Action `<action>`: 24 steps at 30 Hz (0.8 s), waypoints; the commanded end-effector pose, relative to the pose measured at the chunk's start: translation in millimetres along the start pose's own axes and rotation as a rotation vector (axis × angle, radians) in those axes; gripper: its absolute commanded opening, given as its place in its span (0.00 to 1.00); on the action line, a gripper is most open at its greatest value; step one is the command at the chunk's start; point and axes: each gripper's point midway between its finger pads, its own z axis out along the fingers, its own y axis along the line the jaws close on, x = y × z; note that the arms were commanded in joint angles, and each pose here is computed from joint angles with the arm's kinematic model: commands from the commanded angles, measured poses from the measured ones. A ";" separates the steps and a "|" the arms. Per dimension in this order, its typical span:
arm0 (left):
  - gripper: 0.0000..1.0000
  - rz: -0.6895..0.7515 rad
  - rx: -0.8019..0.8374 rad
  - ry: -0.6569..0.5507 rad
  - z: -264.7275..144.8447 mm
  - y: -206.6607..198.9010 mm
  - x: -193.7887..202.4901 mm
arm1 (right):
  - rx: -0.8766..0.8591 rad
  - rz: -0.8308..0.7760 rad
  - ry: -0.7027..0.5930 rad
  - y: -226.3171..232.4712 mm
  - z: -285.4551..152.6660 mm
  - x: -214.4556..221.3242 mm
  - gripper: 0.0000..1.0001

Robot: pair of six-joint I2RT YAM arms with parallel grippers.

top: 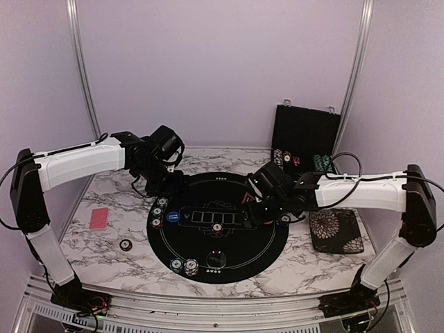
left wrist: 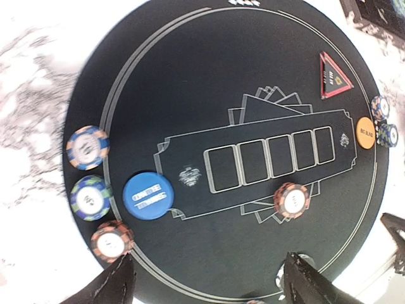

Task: Distribute texas hold em gaming equipment
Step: Place the poker chips pile on the poker table mat.

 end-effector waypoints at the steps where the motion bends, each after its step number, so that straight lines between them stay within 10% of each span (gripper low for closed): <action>1: 0.82 -0.014 0.057 -0.085 -21.0 9.5 -13.2 | 0.003 -0.044 0.014 33.7 18.3 -11.8 0.90; 24: 0.82 -0.052 0.141 -0.118 -27.1 33.8 -9.0 | -0.002 -0.145 0.148 89.8 89.6 -6.6 0.73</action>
